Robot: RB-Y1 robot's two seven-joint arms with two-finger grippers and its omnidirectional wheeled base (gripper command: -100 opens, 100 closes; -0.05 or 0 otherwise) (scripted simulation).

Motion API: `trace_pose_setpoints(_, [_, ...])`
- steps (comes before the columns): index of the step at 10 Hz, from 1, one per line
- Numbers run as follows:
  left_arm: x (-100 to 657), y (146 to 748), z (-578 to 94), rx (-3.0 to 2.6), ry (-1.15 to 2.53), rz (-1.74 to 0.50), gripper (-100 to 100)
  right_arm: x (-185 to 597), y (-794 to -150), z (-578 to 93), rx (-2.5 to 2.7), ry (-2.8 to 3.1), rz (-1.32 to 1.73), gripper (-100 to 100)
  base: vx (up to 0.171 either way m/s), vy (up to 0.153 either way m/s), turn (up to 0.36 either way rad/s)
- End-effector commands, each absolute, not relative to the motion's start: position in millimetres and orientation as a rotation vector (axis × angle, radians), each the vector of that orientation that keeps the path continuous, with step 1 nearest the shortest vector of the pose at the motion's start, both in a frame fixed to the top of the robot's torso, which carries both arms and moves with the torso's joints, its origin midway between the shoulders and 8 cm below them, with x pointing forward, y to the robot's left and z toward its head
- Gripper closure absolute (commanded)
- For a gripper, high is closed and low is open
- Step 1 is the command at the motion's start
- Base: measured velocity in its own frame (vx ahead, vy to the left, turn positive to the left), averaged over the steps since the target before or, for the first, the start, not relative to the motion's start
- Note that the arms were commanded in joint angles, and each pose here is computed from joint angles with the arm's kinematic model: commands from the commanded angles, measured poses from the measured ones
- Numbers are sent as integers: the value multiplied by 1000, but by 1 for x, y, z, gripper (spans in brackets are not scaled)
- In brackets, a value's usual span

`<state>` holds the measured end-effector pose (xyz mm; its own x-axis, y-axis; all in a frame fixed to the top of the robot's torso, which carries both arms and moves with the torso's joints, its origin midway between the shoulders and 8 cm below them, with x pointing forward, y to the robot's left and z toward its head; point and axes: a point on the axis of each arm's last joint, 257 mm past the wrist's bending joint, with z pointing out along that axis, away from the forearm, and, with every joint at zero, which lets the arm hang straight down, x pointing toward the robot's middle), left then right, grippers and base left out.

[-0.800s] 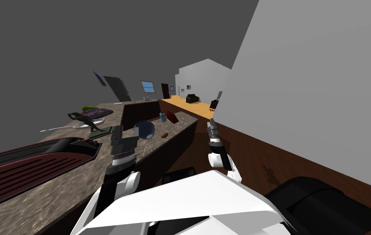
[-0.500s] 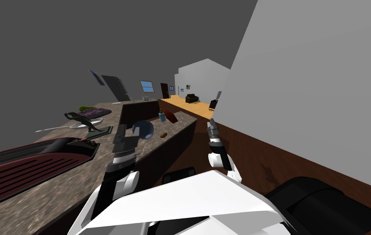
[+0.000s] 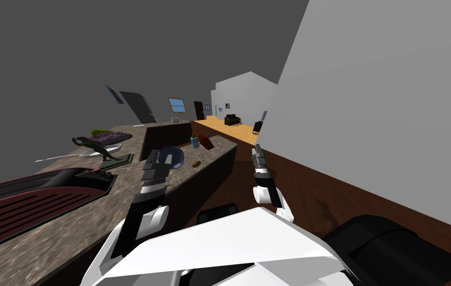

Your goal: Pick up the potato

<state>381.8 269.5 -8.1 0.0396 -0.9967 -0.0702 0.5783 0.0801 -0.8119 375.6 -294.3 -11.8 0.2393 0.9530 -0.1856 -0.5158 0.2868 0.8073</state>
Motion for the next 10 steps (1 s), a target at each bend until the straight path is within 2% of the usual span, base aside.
trace_pose_setpoints(1, [389,273,-13,-735,792,-1370,-100,376,-294,-12,692,771,1123,0,-23,-49,-44])
trace_pose_setpoints(10, [420,284,-42,-906,880,-1347,-100,376,-294,-12,692,771,1123,0,-13,-37,-18])
